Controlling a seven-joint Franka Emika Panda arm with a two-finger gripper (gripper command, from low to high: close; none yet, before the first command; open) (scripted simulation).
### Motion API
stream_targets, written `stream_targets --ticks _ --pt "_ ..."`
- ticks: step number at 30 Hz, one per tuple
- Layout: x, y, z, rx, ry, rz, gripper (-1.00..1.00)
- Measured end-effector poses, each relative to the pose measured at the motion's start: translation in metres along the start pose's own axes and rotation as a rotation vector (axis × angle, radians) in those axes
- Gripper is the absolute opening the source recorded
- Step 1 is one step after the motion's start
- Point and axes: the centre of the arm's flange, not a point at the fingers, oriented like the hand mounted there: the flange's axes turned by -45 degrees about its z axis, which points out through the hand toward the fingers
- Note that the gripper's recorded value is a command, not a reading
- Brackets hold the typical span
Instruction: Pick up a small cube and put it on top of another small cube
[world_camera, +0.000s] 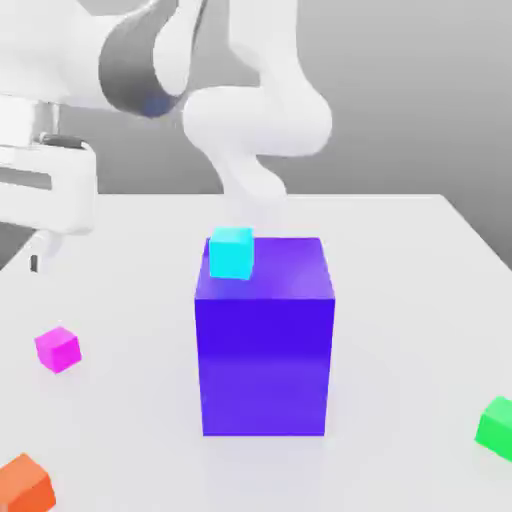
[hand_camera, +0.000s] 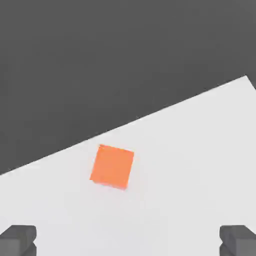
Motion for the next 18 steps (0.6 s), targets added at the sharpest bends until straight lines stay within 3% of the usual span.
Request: stream_targets --ticks 6,12,13,18 --pt "-0.099 0.082 0.096 -0.019 -0.190 0.166 0.00" --pt "-0.123 0.088 0.156 -0.023 -0.215 0.176 0.00" --pt "-0.125 0.088 0.164 -0.022 -0.216 0.177 -1.00" --pt "-0.125 0.088 0.164 -0.021 -0.217 0.177 -1.00"
